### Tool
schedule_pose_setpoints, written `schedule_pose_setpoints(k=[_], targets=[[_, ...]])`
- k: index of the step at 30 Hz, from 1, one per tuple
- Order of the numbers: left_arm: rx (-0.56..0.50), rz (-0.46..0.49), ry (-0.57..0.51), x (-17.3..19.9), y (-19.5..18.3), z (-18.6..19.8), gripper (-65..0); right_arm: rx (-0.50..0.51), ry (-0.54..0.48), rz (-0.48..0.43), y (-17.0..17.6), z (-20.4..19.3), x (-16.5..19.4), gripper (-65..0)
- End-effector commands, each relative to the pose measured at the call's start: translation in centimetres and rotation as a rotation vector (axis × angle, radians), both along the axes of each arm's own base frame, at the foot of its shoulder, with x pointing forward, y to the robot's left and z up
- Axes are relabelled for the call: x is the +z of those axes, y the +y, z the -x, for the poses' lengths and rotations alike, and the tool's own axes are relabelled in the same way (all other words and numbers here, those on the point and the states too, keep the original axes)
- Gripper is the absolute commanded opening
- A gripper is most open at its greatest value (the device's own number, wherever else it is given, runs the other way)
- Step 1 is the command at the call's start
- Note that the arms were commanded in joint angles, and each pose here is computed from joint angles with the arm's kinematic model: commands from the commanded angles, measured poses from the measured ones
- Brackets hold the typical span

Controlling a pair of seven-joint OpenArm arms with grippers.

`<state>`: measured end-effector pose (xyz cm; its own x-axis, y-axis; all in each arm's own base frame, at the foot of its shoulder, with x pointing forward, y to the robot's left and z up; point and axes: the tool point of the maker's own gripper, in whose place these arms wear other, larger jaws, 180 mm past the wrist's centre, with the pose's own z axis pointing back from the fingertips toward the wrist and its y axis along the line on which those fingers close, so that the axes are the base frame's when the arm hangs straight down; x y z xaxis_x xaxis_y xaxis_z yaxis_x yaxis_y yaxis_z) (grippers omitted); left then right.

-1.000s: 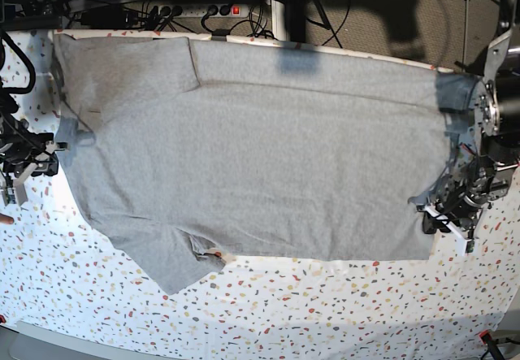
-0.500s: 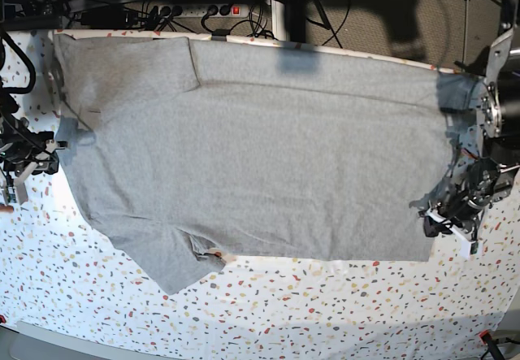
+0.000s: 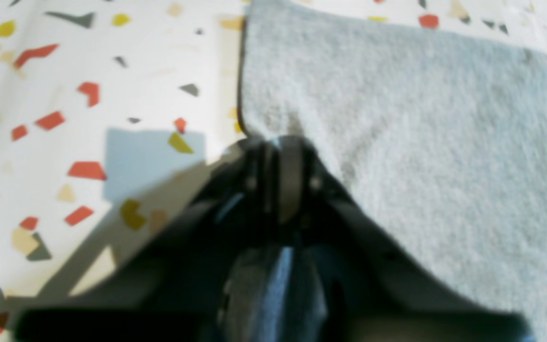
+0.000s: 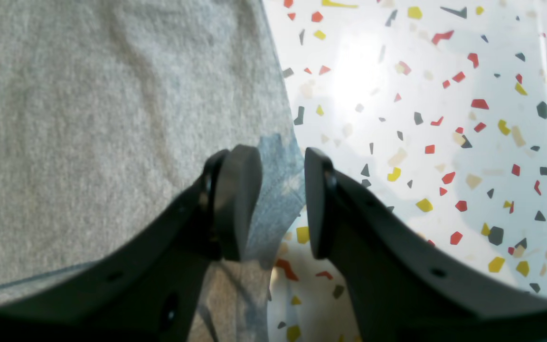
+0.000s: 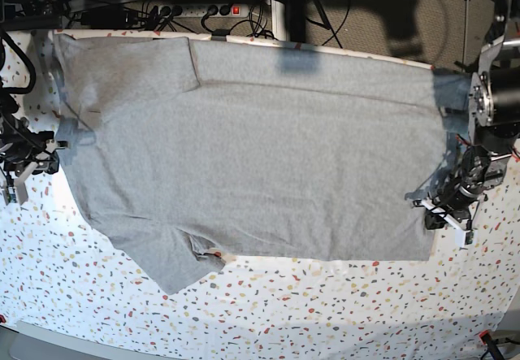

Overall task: Fold the T-shirt properly
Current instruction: 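Grasp the hem corners with both grippers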

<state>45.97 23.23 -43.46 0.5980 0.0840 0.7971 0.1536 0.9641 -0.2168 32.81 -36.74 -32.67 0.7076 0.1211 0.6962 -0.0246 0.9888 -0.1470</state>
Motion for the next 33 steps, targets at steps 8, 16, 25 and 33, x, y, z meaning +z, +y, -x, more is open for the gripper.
schedule_pose_setpoints(k=[8,16,25,33], targets=[[-0.065,-0.018,0.04,-0.1,-1.4,-0.1,-65.0,0.01,-0.05,0.019,-0.6,-1.0,2.0,-44.8],[-0.055,-0.013,0.003,0.4,-1.3,-0.6,-65.0,0.013,-0.098,0.016,-1.0,-2.1,2.8,-44.8],[-0.056,-0.013,0.004,0.4,-1.3,-0.6,-65.0,0.033,-0.071,-0.02,-0.9,-7.0,2.9,-44.8],[-0.066,-0.003,0.013,-0.1,-2.2,-0.3,-65.0,-0.008,0.061,-0.018,-0.3,-11.5,-0.9,-44.8]])
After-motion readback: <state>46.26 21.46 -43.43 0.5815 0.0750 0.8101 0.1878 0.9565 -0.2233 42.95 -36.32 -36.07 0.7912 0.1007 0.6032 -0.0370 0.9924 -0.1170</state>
